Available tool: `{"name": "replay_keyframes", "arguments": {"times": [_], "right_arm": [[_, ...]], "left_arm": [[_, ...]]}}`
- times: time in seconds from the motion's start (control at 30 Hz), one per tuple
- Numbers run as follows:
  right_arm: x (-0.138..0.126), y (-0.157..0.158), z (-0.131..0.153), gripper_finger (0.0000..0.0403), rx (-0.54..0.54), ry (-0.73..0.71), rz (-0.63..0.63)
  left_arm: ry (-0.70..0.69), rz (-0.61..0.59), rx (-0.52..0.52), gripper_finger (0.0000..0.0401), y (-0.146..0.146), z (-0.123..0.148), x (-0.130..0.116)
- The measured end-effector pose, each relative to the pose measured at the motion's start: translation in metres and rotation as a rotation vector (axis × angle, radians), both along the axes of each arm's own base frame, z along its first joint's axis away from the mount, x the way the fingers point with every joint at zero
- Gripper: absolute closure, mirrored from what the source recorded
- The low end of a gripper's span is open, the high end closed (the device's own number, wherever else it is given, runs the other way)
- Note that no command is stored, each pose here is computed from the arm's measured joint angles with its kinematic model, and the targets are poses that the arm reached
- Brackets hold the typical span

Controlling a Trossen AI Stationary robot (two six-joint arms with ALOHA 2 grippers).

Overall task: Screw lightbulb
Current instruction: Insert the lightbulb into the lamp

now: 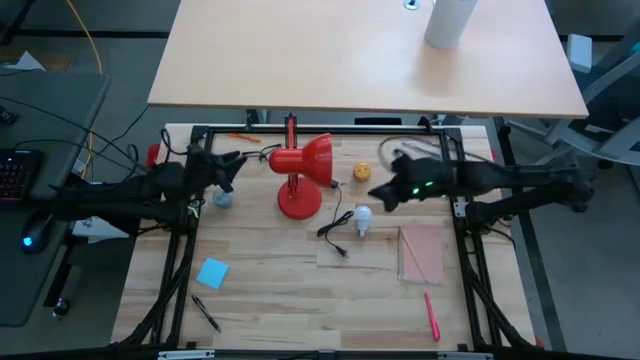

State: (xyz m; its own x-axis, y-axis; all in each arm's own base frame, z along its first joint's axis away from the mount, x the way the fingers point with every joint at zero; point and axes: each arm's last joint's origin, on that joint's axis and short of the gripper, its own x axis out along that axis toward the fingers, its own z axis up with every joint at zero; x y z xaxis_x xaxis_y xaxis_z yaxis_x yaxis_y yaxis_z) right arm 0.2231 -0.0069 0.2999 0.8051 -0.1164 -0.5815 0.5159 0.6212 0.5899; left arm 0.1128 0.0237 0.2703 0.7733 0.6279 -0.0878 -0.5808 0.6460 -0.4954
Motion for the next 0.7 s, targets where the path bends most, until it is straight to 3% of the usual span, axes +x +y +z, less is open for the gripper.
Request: {"name": "replay_keyframes", "arguments": {"times": [0.2,0.3,0.5,0.7], "right_arm": [[0.019,0.012,-0.046,0.0172,0.035,0.317,0.075],[0.026,0.018,-0.067,0.014,0.083,0.446,0.02],[0.04,0.035,-0.099,0.0131,0.181,0.573,-0.025],[0.039,0.052,-0.104,0.013,0.241,0.587,-0.128]], "left_arm": [[0.135,-0.067,-0.059,0.0187,-0.001,-0.015,0.002],[0.203,-0.074,-0.09,0.0187,-0.001,-0.022,0.003],[0.265,-0.085,-0.11,0.0187,-0.002,-0.029,0.007],[0.274,-0.085,-0.111,0.0187,-0.002,-0.03,0.007]]}}
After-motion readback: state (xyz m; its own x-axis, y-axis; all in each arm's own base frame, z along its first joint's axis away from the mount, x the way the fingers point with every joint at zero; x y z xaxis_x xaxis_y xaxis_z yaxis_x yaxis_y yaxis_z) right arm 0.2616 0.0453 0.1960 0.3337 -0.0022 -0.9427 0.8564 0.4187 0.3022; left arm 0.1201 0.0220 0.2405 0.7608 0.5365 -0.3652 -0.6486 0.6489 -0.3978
